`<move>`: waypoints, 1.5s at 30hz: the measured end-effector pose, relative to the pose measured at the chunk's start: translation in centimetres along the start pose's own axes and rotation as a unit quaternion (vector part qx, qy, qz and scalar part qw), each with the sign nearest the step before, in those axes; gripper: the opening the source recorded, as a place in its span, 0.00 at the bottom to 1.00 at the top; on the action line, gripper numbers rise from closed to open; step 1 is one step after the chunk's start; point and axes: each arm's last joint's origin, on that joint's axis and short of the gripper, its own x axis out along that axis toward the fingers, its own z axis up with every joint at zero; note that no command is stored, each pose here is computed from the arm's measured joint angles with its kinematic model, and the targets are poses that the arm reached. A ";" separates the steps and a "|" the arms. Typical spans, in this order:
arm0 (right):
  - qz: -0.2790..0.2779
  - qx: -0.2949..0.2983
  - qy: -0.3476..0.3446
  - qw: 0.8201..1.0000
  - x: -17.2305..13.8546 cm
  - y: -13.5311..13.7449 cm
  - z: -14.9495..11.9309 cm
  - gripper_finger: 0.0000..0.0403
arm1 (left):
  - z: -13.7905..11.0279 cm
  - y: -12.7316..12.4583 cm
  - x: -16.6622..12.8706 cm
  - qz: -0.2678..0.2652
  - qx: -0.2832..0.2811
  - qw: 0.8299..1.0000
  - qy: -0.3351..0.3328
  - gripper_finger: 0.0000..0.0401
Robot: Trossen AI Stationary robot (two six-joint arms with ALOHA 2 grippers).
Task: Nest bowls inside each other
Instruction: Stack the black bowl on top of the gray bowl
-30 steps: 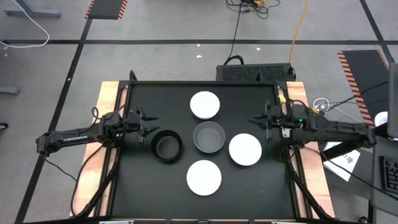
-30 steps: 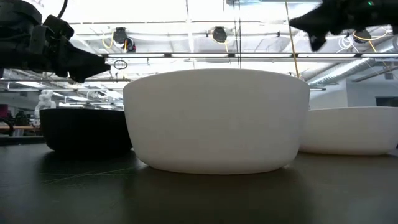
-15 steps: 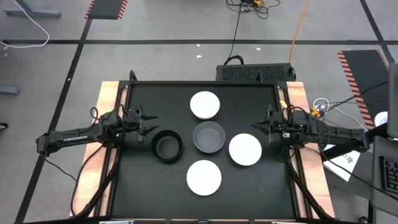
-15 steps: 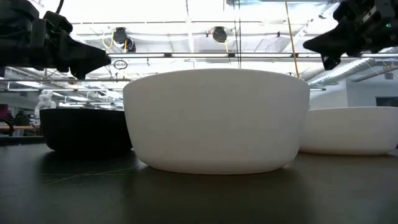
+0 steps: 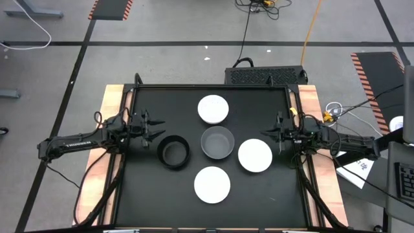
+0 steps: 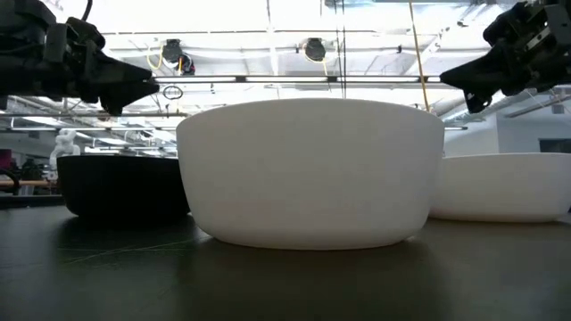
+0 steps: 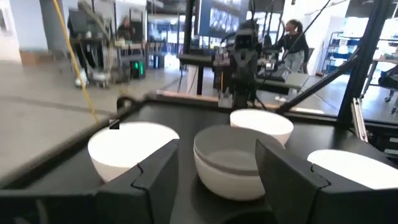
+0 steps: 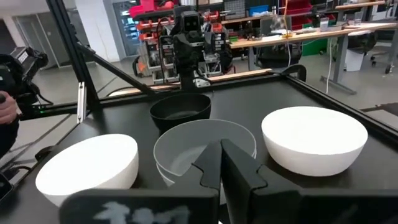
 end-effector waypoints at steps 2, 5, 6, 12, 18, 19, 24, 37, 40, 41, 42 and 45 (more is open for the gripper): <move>0.000 0.001 0.000 1.000 0.0 0.0 -0.3 0.00 | -0.2 0.0 0.0 0.001 -0.012 1.000 0.011 0.53; 0.001 0.000 -0.004 1.000 -0.1 -0.1 -0.5 0.00 | -0.3 0.0 0.0 0.003 -0.022 1.000 0.015 0.53; 0.001 0.000 -0.005 1.000 -0.1 -0.1 -0.6 0.00 | -0.3 0.0 0.0 0.004 -0.027 1.000 0.014 0.53; 0.002 0.009 -0.010 1.000 -0.1 -0.1 -0.7 0.00 | -0.2 0.1 0.0 0.015 -0.041 0.999 0.010 0.60; 0.004 0.013 -0.007 1.000 -0.1 -0.1 -0.7 0.00 | 1.4 -0.1 -0.1 0.002 -0.062 0.998 0.024 0.80; 0.004 0.013 -0.007 1.000 -0.1 -0.1 -0.7 0.00 | 1.8 -0.2 -0.2 -0.007 -0.065 0.997 0.037 0.83; 0.004 0.013 -0.007 1.000 -0.1 -0.1 -0.7 0.00 | 3.8 -0.3 -0.4 0.027 -0.102 0.985 0.139 0.94; 0.004 0.015 -0.007 1.000 -0.1 -0.1 -0.7 0.00 | 5.1 0.2 4.2 0.071 -0.151 0.919 0.357 0.89; 0.004 0.015 -0.007 1.000 -0.1 -0.1 -0.7 0.00 | 4.6 0.2 5.2 0.064 -0.160 0.895 0.411 0.89; 0.004 0.015 -0.007 1.000 -0.1 -0.1 -0.7 0.00 | 4.5 0.3 5.5 0.065 -0.160 0.889 0.424 0.90; 0.004 0.015 -0.007 1.000 -0.1 -0.1 -0.7 0.00 | 4.4 0.3 5.7 0.067 -0.160 0.883 0.437 0.90; 0.006 0.015 -0.007 1.000 -0.1 -0.1 -0.7 0.00 | 4.5 0.4 6.4 0.070 -0.161 0.870 0.460 0.90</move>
